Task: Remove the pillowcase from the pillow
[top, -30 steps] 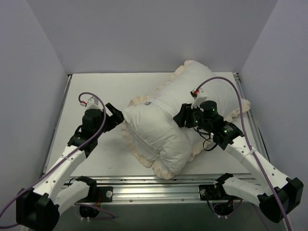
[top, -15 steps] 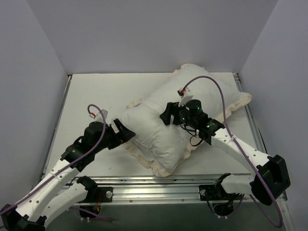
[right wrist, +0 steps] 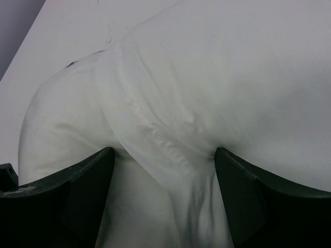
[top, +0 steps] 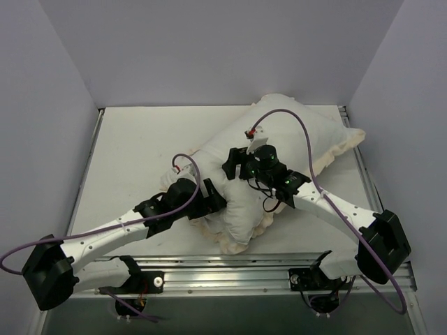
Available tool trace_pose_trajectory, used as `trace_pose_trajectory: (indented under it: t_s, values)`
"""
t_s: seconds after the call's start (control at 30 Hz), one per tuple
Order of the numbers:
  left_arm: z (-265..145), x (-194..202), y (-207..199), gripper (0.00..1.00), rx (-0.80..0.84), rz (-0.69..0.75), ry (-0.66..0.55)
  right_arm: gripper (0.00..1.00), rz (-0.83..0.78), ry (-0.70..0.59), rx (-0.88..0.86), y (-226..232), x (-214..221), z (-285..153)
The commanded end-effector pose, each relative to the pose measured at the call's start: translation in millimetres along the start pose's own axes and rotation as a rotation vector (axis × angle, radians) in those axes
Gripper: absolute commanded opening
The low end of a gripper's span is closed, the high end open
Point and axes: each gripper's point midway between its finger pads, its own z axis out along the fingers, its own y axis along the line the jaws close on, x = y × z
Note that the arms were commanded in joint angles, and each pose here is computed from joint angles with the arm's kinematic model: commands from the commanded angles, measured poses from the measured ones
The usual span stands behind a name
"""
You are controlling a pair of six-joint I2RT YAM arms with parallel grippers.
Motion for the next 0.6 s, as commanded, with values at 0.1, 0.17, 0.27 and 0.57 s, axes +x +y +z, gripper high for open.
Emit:
trace_pose_trajectory:
  t_s: [0.1,0.17,0.27,0.57]
  values:
    - [8,-16,-83,0.99,0.270,-0.024,-0.058,0.74,0.015,0.109,0.031,-7,42,4]
    - [10,-19,-83,0.86,0.268,-0.021,-0.077,0.74,0.019,0.107,0.035,-7,42,3]
    - [12,-28,-77,0.37,0.237,-0.019,-0.129,0.74,0.023,0.074,0.081,-14,32,-7]
    - [-1,-54,-86,0.02,0.174,0.062,-0.197,0.91,0.135,-0.049,0.429,-82,12,-93]
